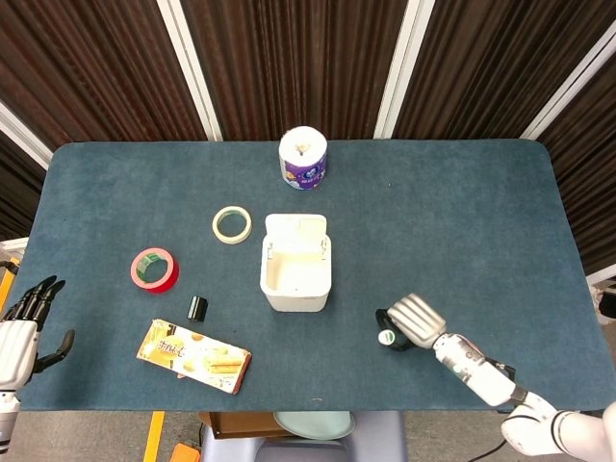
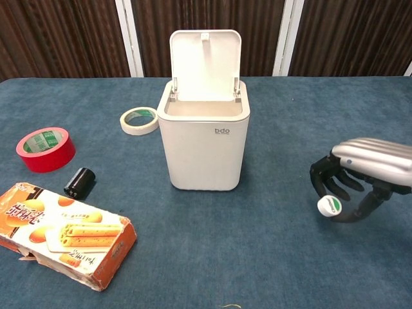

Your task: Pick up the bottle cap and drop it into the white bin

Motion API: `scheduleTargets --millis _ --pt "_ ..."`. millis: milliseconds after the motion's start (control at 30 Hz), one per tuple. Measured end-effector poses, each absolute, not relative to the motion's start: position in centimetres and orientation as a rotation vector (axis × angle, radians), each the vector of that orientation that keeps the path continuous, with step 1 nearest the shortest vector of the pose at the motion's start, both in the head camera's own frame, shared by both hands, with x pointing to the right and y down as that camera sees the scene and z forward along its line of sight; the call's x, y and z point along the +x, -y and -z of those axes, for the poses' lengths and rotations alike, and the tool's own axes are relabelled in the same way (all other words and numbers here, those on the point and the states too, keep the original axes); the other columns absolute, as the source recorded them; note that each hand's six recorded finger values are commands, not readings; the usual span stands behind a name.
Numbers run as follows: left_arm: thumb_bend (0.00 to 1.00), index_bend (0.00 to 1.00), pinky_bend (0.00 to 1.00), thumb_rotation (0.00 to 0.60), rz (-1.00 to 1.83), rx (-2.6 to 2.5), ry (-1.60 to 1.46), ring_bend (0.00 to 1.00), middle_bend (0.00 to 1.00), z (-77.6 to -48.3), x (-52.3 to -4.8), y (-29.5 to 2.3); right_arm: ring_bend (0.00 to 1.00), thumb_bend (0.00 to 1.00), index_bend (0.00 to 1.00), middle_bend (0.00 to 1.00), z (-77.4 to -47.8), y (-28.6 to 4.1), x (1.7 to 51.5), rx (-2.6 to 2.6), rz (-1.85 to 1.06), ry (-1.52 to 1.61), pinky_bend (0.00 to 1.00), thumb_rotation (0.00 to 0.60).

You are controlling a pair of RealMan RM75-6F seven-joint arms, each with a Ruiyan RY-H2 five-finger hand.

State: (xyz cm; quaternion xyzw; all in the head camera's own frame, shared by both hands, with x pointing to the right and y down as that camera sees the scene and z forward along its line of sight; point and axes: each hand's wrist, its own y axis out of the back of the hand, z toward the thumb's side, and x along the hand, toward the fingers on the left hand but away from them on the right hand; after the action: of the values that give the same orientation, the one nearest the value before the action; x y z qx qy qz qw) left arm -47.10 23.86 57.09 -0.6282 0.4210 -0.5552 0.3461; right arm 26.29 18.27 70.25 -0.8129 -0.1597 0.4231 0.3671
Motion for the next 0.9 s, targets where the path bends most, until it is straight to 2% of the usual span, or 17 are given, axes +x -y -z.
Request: scheduleTargets --millis 267,533,700,900 --pt "0.41 0.11 0.29 0.6 1.445 -1.63 -1.086 0.12 0.07 -57.2 -47.0 -23.9 0.83 0.4 0.73 0.82 -64.7 -15.8 25.8 -2.034 -0.936 0.594 1.0 0.6" --pt "0.41 0.11 0.29 0.6 1.458 -1.637 -1.074 0.12 0.09 -57.5 -47.0 -23.9 0.83 0.4 0.73 0.82 -59.3 -12.7 22.3 -1.96 -0.806 0.688 1.0 0.6" --pt "0.41 0.12 0.29 0.6 1.46 -1.639 -1.07 0.12 0.09 -57.5 -47.0 -23.9 0.84 0.41 0.73 0.82 -58.5 -9.8 19.2 -1.912 -0.814 0.685 1.0 0.6" --pt "0.41 0.13 0.29 0.6 1.464 -1.639 -1.08 0.13 0.1 -57.5 -47.2 -23.9 0.84 0.45 0.73 0.82 -59.6 -7.8 14.6 -1.898 -0.817 0.663 1.0 0.6"
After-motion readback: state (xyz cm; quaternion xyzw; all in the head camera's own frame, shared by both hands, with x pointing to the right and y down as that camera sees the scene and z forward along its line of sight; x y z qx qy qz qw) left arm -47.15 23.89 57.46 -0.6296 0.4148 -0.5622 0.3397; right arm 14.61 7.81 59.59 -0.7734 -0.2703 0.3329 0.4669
